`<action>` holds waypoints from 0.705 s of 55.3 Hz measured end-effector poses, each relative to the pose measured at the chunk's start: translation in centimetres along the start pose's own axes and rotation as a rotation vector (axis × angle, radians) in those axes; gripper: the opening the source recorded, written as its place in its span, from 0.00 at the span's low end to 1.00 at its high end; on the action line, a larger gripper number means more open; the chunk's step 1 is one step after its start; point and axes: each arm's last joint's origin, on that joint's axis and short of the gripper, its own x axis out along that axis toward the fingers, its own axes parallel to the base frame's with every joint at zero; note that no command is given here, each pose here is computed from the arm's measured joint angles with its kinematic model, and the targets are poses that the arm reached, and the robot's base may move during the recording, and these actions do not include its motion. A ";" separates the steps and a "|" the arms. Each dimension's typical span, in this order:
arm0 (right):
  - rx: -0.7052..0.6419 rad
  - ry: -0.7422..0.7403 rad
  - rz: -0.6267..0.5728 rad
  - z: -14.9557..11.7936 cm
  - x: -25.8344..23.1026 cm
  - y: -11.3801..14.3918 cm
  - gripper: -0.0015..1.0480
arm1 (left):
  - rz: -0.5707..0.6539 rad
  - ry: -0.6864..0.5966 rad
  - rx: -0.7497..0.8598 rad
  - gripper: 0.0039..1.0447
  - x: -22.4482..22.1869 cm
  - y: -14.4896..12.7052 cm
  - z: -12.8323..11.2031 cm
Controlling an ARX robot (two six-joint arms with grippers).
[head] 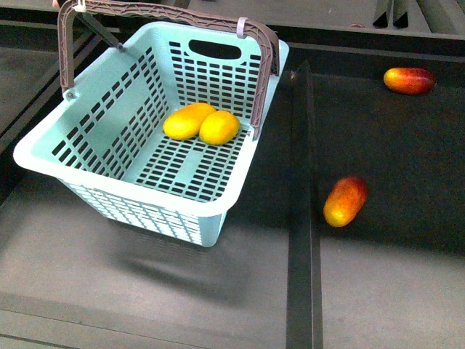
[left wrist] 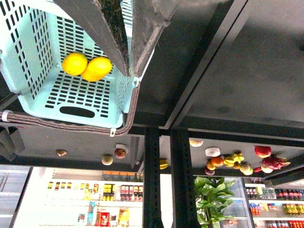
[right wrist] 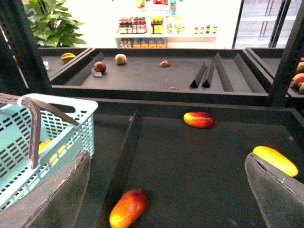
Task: Pick lemon and mango into basket
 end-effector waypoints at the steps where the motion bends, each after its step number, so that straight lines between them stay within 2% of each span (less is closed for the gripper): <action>1: 0.000 0.000 0.000 0.0 0.0 0.0 0.92 | 0.000 0.000 0.000 0.03 0.0 0.0 0.0; 22: 0.000 0.000 0.000 0.0 0.0 0.0 0.92 | 0.000 0.000 -0.001 0.03 0.0 0.0 0.0; 24: 0.000 0.000 0.000 0.0 0.0 0.0 0.92 | 0.000 0.000 0.000 0.12 0.0 0.0 0.0; 39: 0.000 0.000 0.000 0.0 0.0 0.0 0.92 | 0.000 0.000 0.000 0.64 0.0 0.0 0.0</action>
